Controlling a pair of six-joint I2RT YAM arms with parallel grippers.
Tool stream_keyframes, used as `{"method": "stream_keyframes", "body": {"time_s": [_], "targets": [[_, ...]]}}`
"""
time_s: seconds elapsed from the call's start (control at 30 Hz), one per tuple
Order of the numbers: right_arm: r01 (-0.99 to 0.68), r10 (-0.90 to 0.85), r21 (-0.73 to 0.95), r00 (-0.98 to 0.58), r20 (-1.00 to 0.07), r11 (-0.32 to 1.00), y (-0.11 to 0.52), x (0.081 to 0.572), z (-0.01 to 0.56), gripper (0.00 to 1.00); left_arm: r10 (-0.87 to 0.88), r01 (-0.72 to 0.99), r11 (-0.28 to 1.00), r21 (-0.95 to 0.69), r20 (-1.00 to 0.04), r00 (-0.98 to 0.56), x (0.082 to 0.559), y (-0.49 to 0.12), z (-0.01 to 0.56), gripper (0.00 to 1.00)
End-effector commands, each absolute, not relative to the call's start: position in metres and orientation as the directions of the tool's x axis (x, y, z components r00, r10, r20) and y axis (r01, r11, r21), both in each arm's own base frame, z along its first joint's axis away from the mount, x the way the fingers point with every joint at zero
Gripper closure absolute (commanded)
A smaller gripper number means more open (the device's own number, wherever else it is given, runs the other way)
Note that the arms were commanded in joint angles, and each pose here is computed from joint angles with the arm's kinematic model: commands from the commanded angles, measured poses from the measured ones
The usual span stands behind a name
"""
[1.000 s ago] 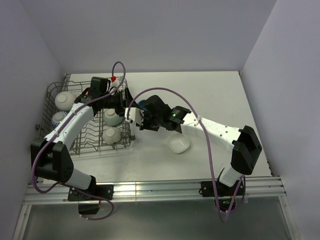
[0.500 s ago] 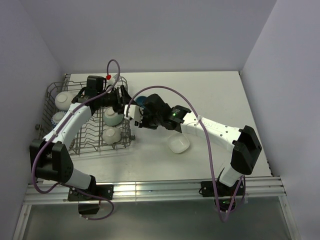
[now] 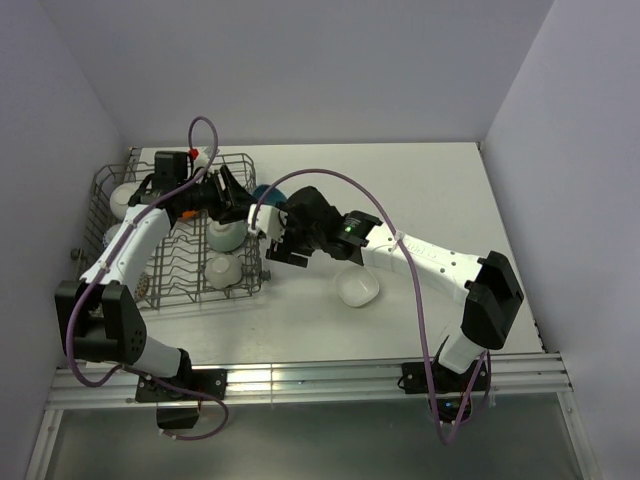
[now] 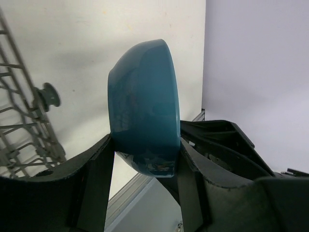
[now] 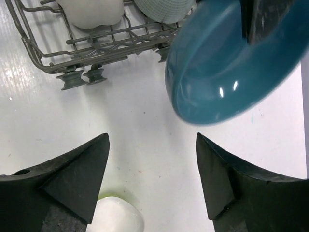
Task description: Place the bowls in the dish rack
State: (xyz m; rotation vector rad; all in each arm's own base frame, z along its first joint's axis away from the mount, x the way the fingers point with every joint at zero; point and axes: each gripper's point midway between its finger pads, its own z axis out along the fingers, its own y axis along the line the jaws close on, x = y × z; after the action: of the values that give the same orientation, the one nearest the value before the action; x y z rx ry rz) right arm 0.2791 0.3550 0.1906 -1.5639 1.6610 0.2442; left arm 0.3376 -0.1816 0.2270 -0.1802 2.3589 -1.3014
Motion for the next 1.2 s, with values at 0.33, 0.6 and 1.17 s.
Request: {"method": "stream_keyframes", "body": {"time_s": [0.33, 0.6, 1.17], "targets": [[-0.859, -0.649, -0.376, 0.069, -0.757, 0.347, 0.349, 0.293, 0.242, 0.08, -0.405, -0.016, 0.758, -0.652, -0.451, -0.795, 0.338, -0.064, 0.228, 1.00], [-0.845, -0.648, -0.317, -0.045, -0.760, 0.431, 0.314, 0.310, 0.235, 0.06, -0.175, -0.037, 0.974, -0.225, -0.634, -0.753, 0.324, 0.018, 0.234, 1.00], [-0.793, -0.653, -0.312, -0.137, -0.745, 0.523, 0.265, 0.325, 0.227, 0.04, 0.176, 0.010, 0.955, 0.297, -0.537, -0.825, 0.331, 0.085, 0.198, 1.00]]}}
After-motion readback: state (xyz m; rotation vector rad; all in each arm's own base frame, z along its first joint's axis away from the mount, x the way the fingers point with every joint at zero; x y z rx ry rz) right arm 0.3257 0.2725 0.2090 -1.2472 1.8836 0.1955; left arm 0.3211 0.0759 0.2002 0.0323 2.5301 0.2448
